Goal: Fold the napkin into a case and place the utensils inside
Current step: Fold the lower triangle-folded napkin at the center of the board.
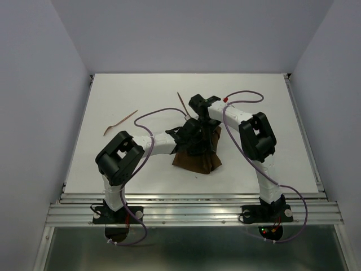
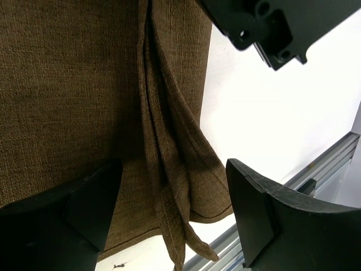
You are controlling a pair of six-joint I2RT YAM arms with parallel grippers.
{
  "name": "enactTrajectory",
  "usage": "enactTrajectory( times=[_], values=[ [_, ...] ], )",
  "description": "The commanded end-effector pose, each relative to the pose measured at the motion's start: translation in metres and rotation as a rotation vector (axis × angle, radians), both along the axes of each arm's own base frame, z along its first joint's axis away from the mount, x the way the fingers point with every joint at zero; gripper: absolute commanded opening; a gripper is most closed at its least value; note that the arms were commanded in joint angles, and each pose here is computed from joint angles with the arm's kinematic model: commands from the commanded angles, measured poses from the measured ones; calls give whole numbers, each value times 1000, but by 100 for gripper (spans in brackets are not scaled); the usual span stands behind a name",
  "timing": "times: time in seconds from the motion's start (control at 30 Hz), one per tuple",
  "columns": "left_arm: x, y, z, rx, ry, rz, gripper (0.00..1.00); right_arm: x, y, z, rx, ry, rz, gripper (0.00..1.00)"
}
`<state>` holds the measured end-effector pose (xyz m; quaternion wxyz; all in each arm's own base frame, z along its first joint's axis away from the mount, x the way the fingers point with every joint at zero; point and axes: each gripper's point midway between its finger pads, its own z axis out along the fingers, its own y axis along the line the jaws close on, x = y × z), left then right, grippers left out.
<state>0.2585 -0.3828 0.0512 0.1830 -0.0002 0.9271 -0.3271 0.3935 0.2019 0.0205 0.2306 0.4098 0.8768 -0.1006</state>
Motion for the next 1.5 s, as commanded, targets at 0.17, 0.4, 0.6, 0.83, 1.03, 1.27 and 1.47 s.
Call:
enactTrajectory(
  times=[0.17,0.4,0.6,0.83,1.03,1.27,1.47],
  values=[
    [7,-10,-11,7,-18,30,75,-67,-27,-56,-110,292,12,1],
    [7,-9,-11,16,-20,32,45,-67,-29,-53,-120,285,14,1],
    [1,-5,-7,7,-23,15,33,-67,-30,-56,-121,289,28,1],
    [-9,-2,-7,-24,-19,-26,36,-69,-32,-65,-106,304,40,1],
    [-11,-3,-11,-37,-10,-46,0,-65,-21,-64,-53,291,95,1],
    [-10,1,-15,-69,-1,-50,0,-49,-5,-48,71,166,212,8],
    [-10,6,-17,-84,1,-56,0,-42,6,-23,160,28,330,66]
  ],
)
